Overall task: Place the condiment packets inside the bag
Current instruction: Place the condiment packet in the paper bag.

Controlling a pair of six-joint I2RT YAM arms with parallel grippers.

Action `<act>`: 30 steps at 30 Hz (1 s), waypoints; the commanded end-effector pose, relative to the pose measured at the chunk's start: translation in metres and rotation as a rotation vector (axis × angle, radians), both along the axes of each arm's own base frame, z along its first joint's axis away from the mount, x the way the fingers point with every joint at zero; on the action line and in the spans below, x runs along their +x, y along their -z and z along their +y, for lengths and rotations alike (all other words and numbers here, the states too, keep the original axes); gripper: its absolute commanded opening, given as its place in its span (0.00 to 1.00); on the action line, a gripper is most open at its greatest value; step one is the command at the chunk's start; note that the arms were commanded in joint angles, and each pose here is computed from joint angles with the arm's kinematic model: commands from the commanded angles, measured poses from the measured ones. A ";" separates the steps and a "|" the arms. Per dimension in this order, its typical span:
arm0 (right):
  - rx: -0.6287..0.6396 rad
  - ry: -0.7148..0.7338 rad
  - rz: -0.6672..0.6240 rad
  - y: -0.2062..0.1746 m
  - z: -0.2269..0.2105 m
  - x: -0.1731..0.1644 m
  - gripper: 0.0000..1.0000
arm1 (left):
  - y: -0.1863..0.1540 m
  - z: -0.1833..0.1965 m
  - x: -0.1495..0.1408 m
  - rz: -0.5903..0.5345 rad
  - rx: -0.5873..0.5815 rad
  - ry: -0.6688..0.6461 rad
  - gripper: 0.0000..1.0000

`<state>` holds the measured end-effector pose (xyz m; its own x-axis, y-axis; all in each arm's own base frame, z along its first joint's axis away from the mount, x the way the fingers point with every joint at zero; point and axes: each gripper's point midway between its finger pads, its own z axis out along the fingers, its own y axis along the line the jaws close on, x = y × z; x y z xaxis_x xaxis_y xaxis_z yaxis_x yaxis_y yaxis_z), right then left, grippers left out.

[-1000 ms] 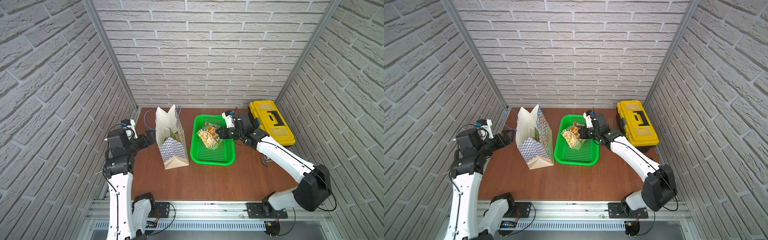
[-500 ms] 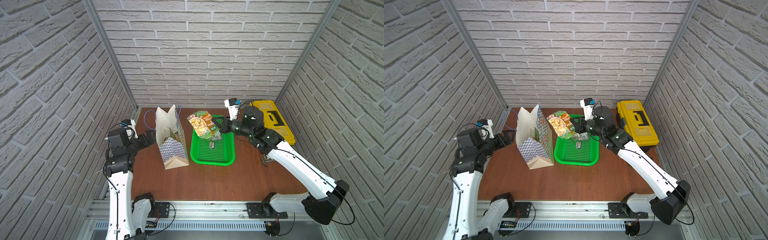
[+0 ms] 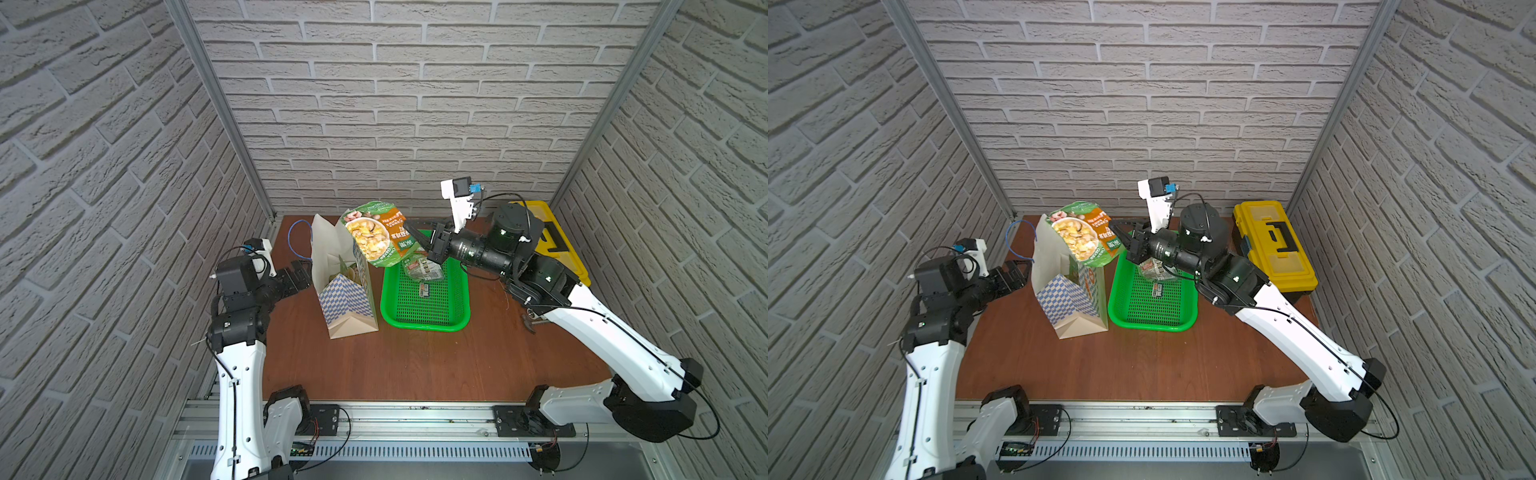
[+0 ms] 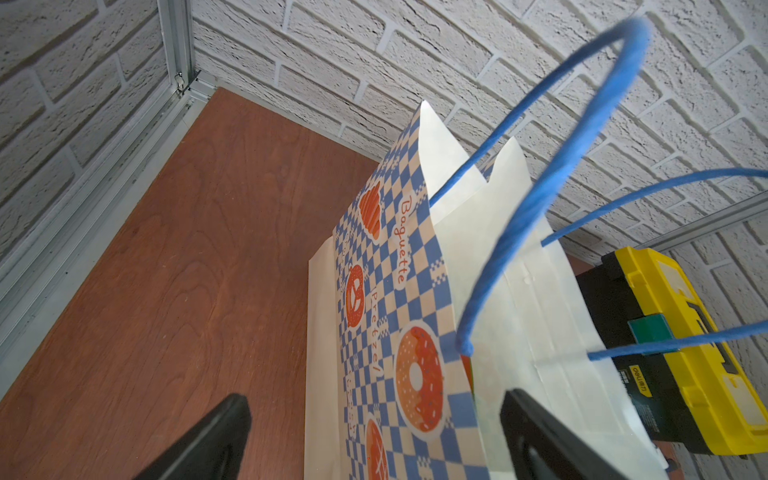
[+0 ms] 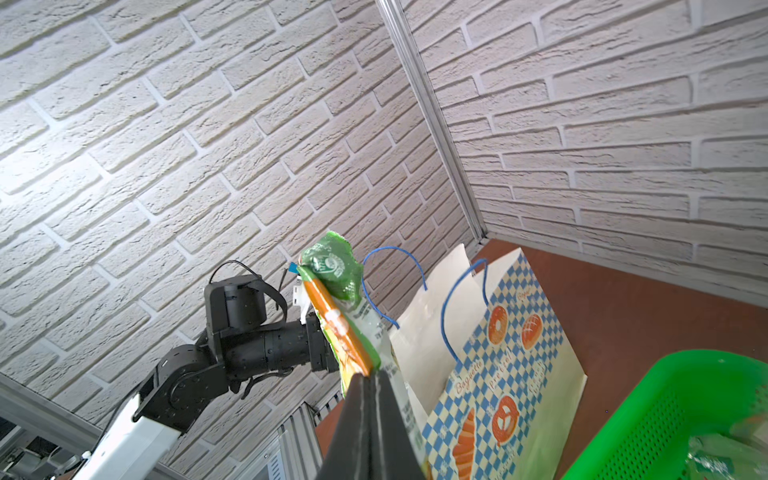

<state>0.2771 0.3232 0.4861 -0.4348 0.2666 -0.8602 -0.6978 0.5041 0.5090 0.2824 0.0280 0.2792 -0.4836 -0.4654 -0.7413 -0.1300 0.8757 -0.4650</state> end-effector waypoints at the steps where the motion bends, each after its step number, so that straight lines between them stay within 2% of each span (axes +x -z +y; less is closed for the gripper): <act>1: 0.014 0.031 -0.071 -0.015 0.015 0.005 0.03 | -0.014 -0.003 0.001 -0.046 0.018 0.020 0.98; 5: -0.028 0.065 -0.086 -0.012 0.036 0.010 0.03 | -0.014 -0.004 0.002 -0.046 0.014 0.025 0.98; 16: -0.309 0.282 -0.149 0.018 0.086 0.031 0.03 | -0.014 -0.005 0.002 -0.045 0.011 0.030 0.98; 20: -0.374 0.331 -0.163 0.030 0.102 0.036 0.03 | -0.012 -0.006 0.003 -0.041 0.007 0.034 0.98; 30: -0.559 0.415 -0.130 0.085 0.114 0.051 0.03 | -0.012 -0.007 0.003 -0.038 0.005 0.041 0.98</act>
